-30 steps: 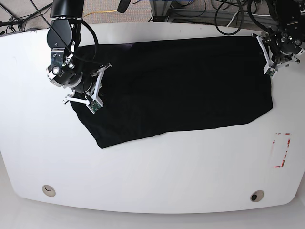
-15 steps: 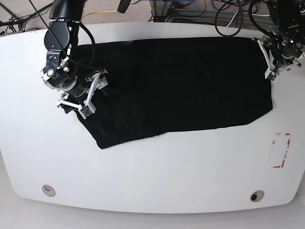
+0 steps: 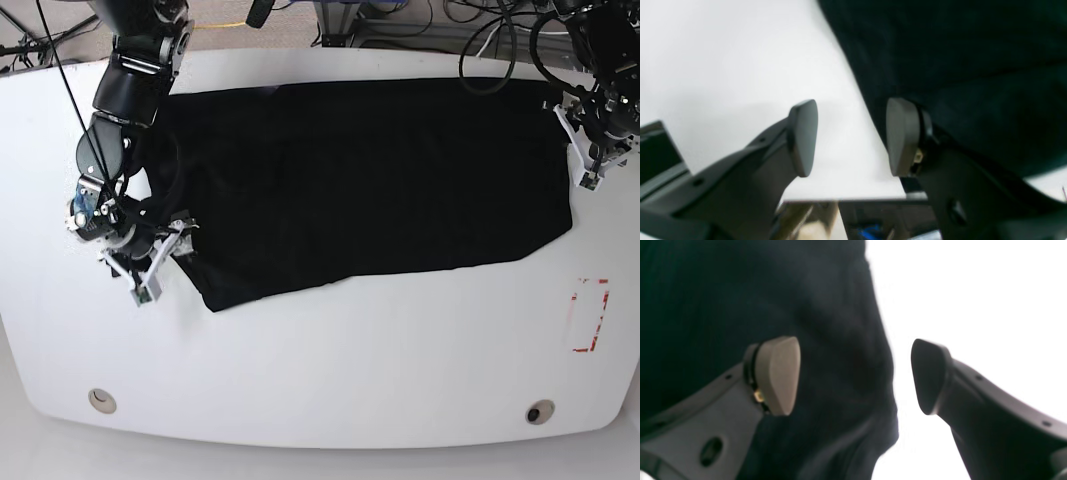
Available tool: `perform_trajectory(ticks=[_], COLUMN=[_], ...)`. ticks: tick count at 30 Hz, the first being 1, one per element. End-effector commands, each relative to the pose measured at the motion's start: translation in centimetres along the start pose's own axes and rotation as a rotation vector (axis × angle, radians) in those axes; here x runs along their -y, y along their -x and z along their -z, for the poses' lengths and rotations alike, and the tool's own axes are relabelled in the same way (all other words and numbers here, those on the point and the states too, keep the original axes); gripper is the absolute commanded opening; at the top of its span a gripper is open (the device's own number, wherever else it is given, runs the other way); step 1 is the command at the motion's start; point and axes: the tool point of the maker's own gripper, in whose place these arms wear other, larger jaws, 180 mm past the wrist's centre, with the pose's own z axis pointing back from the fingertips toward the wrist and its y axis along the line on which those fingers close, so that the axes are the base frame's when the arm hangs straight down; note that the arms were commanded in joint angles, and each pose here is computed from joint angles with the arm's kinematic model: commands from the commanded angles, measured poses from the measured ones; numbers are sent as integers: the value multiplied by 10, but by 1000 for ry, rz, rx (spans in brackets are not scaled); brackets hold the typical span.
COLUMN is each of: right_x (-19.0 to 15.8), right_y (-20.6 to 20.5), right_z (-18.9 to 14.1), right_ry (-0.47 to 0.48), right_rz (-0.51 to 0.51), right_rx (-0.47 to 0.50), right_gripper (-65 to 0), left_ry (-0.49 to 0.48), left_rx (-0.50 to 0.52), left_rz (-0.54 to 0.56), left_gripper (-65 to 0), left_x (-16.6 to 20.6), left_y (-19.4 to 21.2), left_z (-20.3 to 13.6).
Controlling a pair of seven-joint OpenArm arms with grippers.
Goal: Fold the T-shirt properly
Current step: 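Move the right gripper along the shirt to its folded bottom edge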
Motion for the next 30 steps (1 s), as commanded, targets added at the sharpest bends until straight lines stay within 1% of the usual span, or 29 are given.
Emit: perform_trajectory(ticks=[1, 4, 9, 13, 16, 21, 25, 26, 30], right_x=[11, 18, 25, 24, 20, 16, -6, -13, -34], right_y=[-22, -25, -27, -25, -26, -26, -32, -33, -34], right_z=[3, 14, 31, 42, 52, 56, 65, 67, 74], right_ry=[-12, -37, -74, -100, -126, -140, -178, -189, -227], right_rz=[24, 73, 148, 202, 245, 261, 253, 241, 218], right_rx=[54, 72, 82, 100, 113, 112, 121, 114, 98], right_gripper=[-166, -166, -166, -168, -168, -168, -170, -174, -228], left_ry=[-25, -49, -77, -100, -99, -102, -102, -102, -105], left_rx=[59, 65, 109, 115, 115, 113, 112, 112, 122], left_rz=[5, -21, -62, -89, -88, -92, -91, -91, -95], left_gripper=[-338, -338, -338, -338, -338, -338, -338, -338, -336], left_x=[-10, -19, -31, -40, -40, -41, -42, -42, -44], left_y=[-17, -16, -28, -27, -27, -26, -25, -25, -30], left_z=[-7, -10, -14, -18, -18, -18, -18, -18, -18])
